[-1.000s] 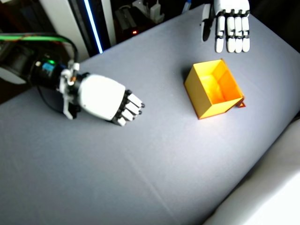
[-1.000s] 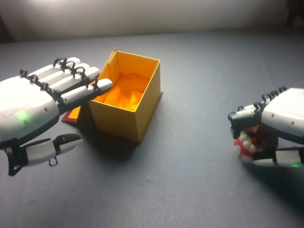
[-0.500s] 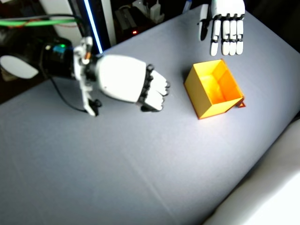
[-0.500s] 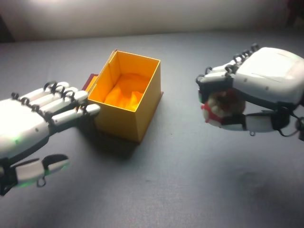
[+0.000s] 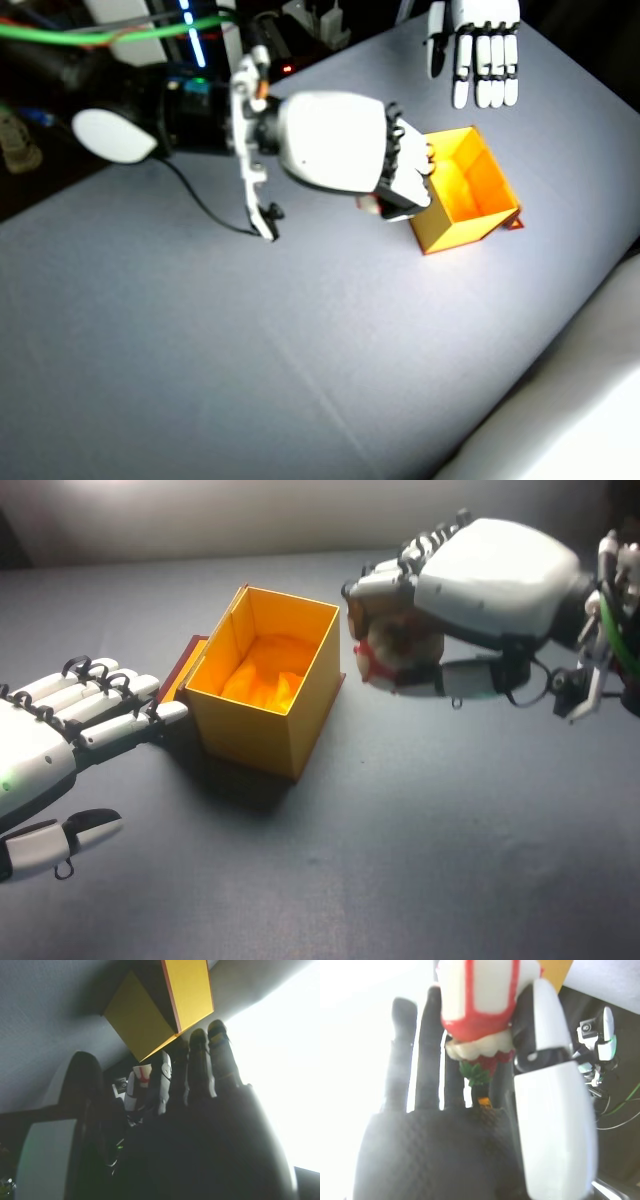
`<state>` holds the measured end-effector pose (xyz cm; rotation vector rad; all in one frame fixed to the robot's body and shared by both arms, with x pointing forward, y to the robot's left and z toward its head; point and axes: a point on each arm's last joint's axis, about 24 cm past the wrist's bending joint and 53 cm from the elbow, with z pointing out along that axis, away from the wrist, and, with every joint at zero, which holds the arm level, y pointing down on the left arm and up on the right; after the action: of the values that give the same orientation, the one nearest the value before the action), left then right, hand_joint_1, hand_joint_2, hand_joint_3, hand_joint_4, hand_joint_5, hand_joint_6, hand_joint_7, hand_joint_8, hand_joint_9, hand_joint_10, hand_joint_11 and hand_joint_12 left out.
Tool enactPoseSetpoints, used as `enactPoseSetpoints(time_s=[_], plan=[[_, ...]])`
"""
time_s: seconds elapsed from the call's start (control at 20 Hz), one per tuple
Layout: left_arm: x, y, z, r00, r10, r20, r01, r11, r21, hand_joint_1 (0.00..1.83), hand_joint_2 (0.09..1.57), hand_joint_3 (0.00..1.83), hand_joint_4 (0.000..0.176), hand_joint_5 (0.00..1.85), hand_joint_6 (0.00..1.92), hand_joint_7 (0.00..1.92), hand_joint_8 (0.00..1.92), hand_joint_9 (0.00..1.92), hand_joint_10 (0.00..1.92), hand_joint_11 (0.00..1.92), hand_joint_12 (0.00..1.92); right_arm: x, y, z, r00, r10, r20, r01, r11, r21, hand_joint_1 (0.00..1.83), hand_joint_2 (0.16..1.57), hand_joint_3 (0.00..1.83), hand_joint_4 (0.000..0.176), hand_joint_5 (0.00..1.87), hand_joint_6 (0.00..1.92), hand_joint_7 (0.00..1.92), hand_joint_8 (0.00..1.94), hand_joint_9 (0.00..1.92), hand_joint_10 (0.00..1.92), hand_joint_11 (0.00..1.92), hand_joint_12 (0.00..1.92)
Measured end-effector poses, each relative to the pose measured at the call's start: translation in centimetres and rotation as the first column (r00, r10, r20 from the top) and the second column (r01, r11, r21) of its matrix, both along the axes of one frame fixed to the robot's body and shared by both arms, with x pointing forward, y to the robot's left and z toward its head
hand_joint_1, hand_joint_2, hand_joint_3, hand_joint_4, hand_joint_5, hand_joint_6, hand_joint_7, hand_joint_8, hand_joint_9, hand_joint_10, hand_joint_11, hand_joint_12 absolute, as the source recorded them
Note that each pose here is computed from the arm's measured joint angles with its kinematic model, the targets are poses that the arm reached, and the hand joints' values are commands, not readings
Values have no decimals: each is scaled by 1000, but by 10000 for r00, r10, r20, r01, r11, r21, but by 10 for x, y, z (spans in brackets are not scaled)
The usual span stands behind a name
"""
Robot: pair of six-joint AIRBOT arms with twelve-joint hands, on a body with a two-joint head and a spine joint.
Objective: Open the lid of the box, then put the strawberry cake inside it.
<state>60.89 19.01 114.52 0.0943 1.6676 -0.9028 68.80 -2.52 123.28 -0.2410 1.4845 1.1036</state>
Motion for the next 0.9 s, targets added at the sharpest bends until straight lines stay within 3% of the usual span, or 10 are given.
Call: enactPoseSetpoints(time_s=[0.05, 0.1, 0.15, 0.25, 0.35, 0.4, 0.6, 0.7, 0.75, 0.9], plan=[[0, 0, 0, 10000, -1, 6, 1, 10000, -5, 595, 1407, 5, 81, 80, 4, 0, 0, 0, 0, 0, 0, 3, 1, 8, 9999, -31, 138, 29, 9999, 100, 1189, 1285, 2, 0, 641, 1231, 747, 1672, 966, 1803, 1032, 1919], [-1, 0, -1, 10000, -4, -5, 4, 10000, 6, 568, 1413, 7, 90, 68, 3, 0, 0, 0, 0, 0, 0, 5, 3, 14, 9997, -29, 253, 25, 9999, 166, 1189, 1281, 0, 0, 681, 1222, 723, 1676, 832, 1761, 937, 1921], [-1, 1, -2, 10000, 13, -37, -13, 10000, 6, 600, 1407, 2, 82, 92, 11, 0, 0, 0, 0, 0, 0, 5, 7, 22, 9991, 21, 413, -33, 9996, 298, 1181, 1284, 2, 0, 660, 1395, 699, 1568, 964, 1889, 1078, 1921], [-1, -1, -6, 9999, 22, -130, -23, 10000, -71, 561, 1421, 7, 79, 87, 7, 0, 0, 0, 0, 0, 0, 6, 18, 29, 9983, 155, 569, -175, 9992, 361, 1185, 1282, 0, 0, 654, 1435, 709, 1508, 1041, 1708, 1102, 1878], [-1, -2, -8, 9999, -16, -172, 16, 10000, -19, 555, 1425, 7, 76, 89, 7, 0, 0, 0, 0, 0, 0, 6, 31, 32, 9973, 327, 656, -349, 9988, 330, 1194, 1283, 1, 0, 634, 1245, 756, 1638, 913, 1629, 938, 1847], [0, -1, -8, 9999, 13, -155, -13, 10000, -18, 577, 1415, 2, 78, 92, 7, 0, 0, 0, 0, 0, 0, 8, 37, 35, 9968, 379, 709, -403, 9986, 330, 1318, 1245, 0, 0, 677, 1103, 742, 1479, 845, 1632, 853, 1806], [2, -1, -10, 9998, 65, -199, -67, 9999, -83, 542, 1416, 2, 68, 101, 9, 0, 0, 0, 0, 0, 0, 10, 57, 45, 9943, 563, 906, -598, 9975, 370, 1344, 1229, 5, 0, 678, 1144, 753, 1400, 768, 1581, 693, 1741], [3, -1, -12, 9997, 59, -242, -62, 9999, -112, 556, 1414, 0, 64, 109, 9, 0, 0, 0, 0, 0, 0, 9, 70, 42, 9936, 715, 879, -743, 9968, 290, 1204, 1267, 2, 0, 654, 1202, 783, 1598, 977, 1676, 1006, 1892], [4, -1, -13, 9997, 72, -252, -75, 9999, -147, 543, 1414, 0, 61, 114, 9, 0, 0, 0, 0, 0, 0, 11, 78, 38, 9939, 767, 793, -786, 9967, 210, 1204, 1251, 0, 0, 707, 1315, 768, 1466, 1088, 1769, 1149, 1915], [6, -1, -15, 9995, 100, -298, -105, 9998, -189, 503, 1418, 2, 77, 92, 3, 0, 0, 0, 0, 0, 0, 13, 94, 34, 9941, 866, 660, -883, 9958, 233, 1205, 1239, 1, 0, 731, 1329, 767, 1425, 1049, 1879, 1152, 1920]])
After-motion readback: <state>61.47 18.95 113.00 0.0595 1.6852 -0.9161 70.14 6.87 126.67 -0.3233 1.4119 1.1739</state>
